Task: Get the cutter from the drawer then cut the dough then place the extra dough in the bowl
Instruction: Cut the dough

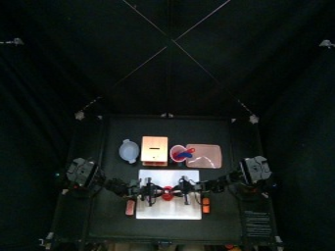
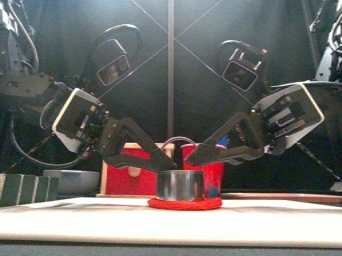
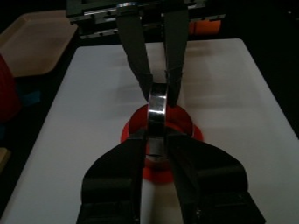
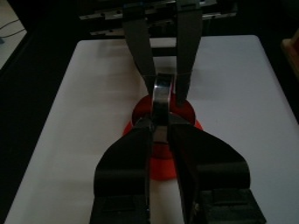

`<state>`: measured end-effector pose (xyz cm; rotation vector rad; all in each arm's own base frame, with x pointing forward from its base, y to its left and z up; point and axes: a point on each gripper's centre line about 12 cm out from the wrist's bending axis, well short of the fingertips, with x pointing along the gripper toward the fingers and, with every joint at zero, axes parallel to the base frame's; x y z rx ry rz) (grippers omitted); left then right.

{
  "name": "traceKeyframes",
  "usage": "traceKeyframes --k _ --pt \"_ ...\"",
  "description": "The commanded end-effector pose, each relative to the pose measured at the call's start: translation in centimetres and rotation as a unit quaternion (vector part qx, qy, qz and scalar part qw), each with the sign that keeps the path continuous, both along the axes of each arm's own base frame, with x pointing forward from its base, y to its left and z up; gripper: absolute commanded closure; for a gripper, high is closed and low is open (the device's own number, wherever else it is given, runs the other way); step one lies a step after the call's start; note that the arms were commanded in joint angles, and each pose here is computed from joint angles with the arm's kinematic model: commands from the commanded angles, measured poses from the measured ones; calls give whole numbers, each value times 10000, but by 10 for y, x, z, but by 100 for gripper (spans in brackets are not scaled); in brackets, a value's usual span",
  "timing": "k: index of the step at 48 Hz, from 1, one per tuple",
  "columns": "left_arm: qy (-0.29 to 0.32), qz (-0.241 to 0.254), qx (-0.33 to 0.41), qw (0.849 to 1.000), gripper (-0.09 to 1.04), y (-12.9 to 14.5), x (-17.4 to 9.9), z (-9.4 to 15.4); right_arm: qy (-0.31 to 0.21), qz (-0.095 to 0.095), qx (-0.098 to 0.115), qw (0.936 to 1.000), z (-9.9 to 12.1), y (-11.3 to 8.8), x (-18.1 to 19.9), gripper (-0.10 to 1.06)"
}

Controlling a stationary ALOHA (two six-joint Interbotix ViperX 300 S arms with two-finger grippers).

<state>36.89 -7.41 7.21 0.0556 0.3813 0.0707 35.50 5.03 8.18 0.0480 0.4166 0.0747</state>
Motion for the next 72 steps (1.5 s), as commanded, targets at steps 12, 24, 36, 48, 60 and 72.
traceKeyframes --k 12,24,36,48,60,72 --pt "298 -90 -23 9995 31 -8 -5 -15 924 -444 145 9946 -39 1 -32 52" --pt "616 45 -254 9978 31 -14 -16 -39 875 -529 233 9945 -39 8 -25 54" --pt "786 68 -387 9961 31 -18 -29 -47 753 -519 260 9955 -34 11 -14 54" --pt "935 145 -482 9943 31 -17 -34 -52 718 -640 320 9949 -32 9 -11 54" --pt "999 119 -479 9938 31 -18 -34 -53 725 -665 318 9946 -32 8 -11 54" --pt "588 64 -586 9965 30 -21 -17 -20 529 -632 393 9958 -18 11 0 54"
